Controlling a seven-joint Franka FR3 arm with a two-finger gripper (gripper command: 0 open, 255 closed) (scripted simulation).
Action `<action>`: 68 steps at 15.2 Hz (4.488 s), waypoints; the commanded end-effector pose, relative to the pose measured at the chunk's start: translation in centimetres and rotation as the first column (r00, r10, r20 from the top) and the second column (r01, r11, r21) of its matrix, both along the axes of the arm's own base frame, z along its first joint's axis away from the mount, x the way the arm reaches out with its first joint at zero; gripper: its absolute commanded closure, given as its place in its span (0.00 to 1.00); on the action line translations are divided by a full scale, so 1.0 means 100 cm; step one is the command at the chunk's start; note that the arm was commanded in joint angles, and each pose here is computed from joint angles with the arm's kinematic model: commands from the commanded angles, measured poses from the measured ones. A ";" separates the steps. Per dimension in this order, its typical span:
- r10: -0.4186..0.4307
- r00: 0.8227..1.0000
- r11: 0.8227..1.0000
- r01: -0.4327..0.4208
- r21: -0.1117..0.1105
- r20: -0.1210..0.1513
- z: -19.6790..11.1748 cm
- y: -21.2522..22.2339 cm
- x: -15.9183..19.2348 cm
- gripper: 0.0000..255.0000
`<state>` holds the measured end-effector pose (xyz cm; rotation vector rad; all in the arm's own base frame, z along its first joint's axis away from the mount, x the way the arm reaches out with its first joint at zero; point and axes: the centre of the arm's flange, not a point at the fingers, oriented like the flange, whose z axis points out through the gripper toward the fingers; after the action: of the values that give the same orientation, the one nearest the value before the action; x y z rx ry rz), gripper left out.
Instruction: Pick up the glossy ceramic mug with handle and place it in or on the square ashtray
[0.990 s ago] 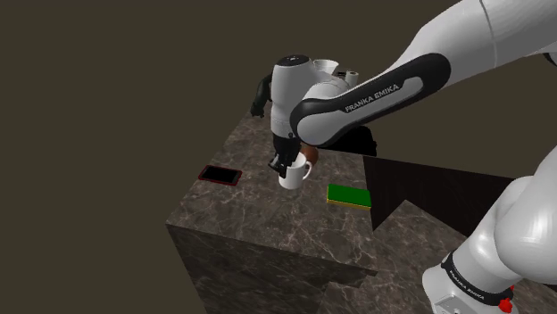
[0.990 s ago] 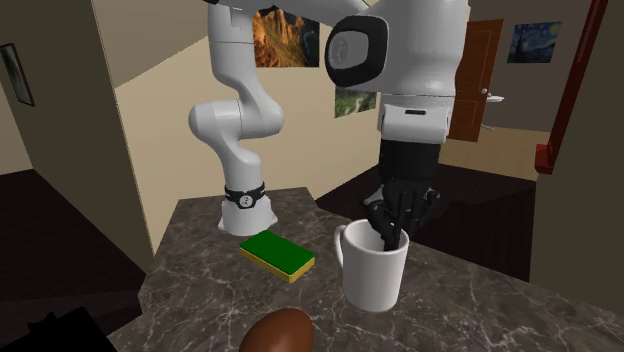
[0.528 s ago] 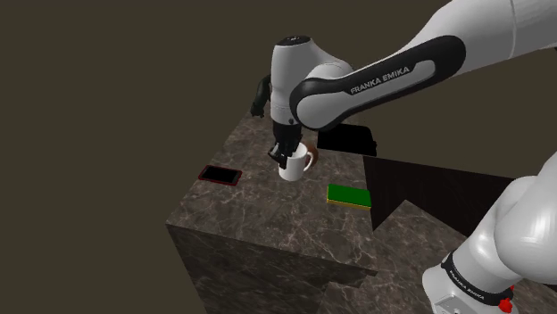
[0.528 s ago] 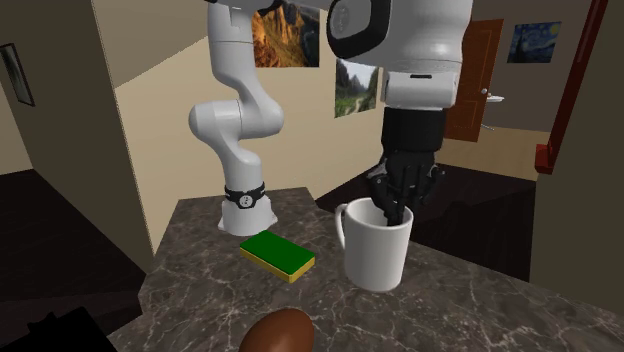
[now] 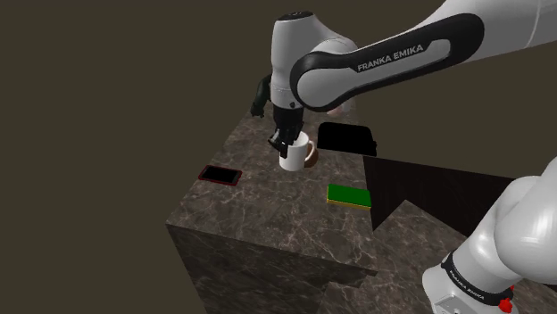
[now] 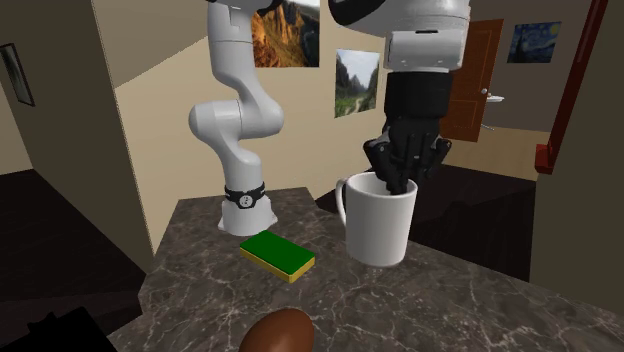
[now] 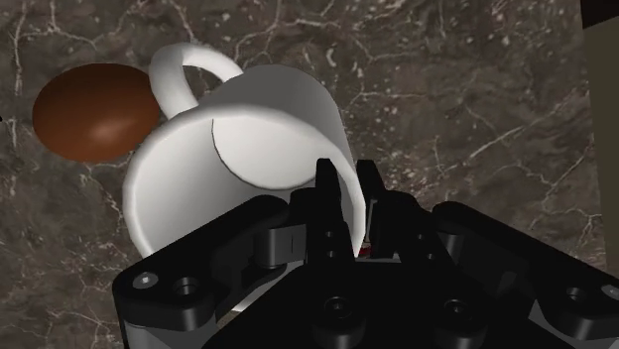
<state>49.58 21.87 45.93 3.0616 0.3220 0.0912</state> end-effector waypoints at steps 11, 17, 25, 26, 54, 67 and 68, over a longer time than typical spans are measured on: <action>0.000 1.000 1.000 0.000 0.000 0.000 0.019 -0.130 0.016 1.00; 0.000 1.000 1.000 0.000 0.000 0.000 0.024 -0.209 0.027 1.00; 0.000 1.000 1.000 0.000 0.000 0.000 0.030 -0.313 0.040 1.00; 0.000 1.000 1.000 0.000 0.000 0.000 0.031 -0.326 0.042 1.00; 0.000 1.000 1.000 0.000 0.000 0.000 -0.059 -0.417 0.054 1.00; 0.000 1.000 1.000 0.000 0.000 0.000 -0.032 -0.415 0.052 0.00; 0.000 1.000 1.000 0.000 0.000 0.000 -0.019 -0.415 0.051 0.00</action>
<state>54.86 -19.69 42.88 3.0612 0.3222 0.0930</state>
